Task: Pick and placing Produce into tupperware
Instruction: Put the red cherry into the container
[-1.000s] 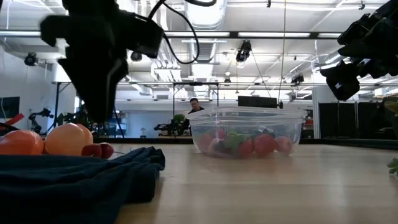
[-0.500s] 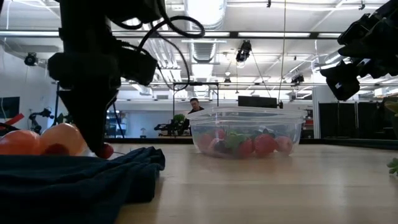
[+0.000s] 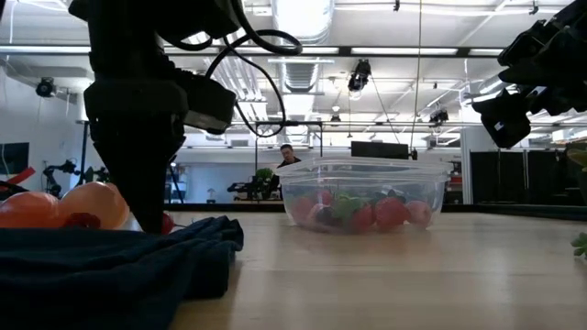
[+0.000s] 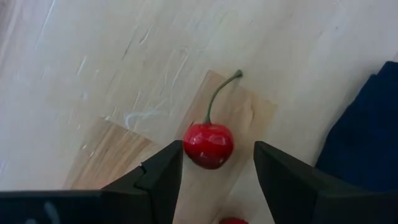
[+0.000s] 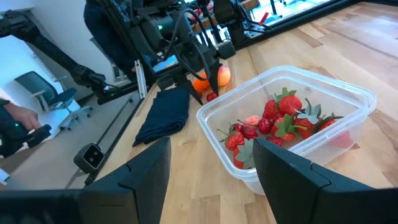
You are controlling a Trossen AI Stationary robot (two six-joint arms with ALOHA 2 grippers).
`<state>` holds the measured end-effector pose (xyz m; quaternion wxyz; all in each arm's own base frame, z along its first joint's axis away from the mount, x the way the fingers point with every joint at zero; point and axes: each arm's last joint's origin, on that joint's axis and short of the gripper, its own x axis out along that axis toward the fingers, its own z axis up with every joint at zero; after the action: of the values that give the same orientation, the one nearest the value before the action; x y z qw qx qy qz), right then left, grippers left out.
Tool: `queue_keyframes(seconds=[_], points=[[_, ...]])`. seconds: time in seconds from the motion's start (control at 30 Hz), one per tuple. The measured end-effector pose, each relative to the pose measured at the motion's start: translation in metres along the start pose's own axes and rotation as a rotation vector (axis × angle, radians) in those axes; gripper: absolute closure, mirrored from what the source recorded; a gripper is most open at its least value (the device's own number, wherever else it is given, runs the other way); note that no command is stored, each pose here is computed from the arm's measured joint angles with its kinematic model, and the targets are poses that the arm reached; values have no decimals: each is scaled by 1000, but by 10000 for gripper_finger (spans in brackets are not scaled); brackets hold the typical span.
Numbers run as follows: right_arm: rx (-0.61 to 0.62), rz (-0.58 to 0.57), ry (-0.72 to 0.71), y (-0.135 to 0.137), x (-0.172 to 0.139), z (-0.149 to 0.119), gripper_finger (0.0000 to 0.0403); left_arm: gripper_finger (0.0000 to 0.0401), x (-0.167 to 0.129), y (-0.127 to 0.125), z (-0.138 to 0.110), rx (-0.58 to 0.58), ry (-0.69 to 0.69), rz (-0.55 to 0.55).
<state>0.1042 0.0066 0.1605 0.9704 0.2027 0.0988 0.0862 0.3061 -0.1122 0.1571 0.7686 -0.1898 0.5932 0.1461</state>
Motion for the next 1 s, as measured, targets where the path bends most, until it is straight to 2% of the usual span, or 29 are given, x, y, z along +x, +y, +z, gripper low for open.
queue_keyframes(seconds=[0.37,0.57,0.67,0.77,0.93,1.0], points=[[0,0,0,0,0,0,184,310,0,0,0,1,-12,11],[0,0,0,0,0,0,184,322,-2,4,8,-23,-29,15],[0,0,0,0,0,0,184,323,-12,3,19,-35,-63,-13],[0,0,0,0,0,0,184,323,-39,1,38,-16,-177,-46],[0,0,0,0,0,0,184,323,-83,7,75,82,-454,39],[0,0,-1,0,0,0,184,323,-92,11,94,158,-537,-12]])
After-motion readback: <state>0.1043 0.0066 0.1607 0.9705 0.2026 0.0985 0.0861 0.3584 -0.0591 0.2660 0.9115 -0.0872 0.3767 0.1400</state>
